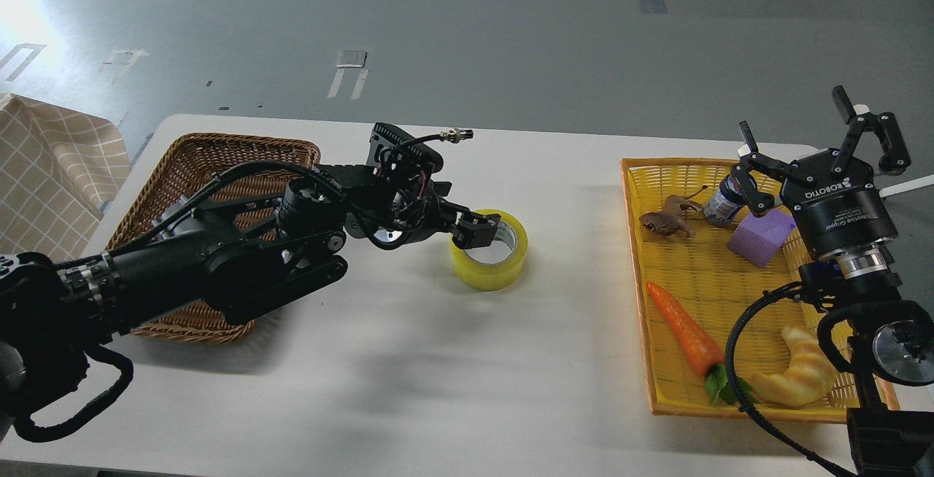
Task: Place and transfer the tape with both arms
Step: 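Reach the left gripper to the tape roll and grip its rim, then lift the tape roll with the left gripper and carry it over the wicker basket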
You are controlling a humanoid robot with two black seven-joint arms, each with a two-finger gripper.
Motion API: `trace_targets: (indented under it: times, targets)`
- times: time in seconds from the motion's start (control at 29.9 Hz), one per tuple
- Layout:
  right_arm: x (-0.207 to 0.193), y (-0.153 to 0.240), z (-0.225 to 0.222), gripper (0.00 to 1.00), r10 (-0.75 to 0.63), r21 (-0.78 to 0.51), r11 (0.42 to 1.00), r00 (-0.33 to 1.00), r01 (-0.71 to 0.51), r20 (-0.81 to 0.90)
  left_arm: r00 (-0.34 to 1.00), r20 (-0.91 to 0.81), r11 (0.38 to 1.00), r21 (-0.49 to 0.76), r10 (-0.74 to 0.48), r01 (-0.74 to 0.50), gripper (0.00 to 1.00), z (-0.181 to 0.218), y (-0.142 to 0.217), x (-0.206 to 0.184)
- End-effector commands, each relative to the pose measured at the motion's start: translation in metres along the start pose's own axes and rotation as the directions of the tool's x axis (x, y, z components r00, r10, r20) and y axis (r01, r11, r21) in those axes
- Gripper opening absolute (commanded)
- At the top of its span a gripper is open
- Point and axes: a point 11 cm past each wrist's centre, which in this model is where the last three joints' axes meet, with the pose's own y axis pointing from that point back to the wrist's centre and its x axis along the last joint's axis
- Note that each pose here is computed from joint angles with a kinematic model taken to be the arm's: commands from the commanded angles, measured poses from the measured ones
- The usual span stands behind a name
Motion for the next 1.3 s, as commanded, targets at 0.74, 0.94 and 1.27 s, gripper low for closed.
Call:
trace_targets:
  times: [0.74,0.94,1.27]
  targets:
    - [0.005,0.006,0.002,1.00,0.018,-0.003,1.000,1.000,-0.018,0.003,0.996,-0.034,0.993,0.088,-0.078,0.080,0.96,-0.017,-0.021,-0.027]
    - [0.006,0.006,0.005,1.00,0.021,-0.004,1.000,1.000,-0.021,0.010,0.997,-0.036,0.995,0.067,-0.075,0.077,0.64,-0.014,-0.021,-0.026]
    - [0.007,0.008,0.005,1.00,0.026,-0.004,1.000,1.000,-0.026,0.012,0.995,-0.051,0.996,-0.041,-0.081,0.079,0.00,0.004,-0.025,-0.028]
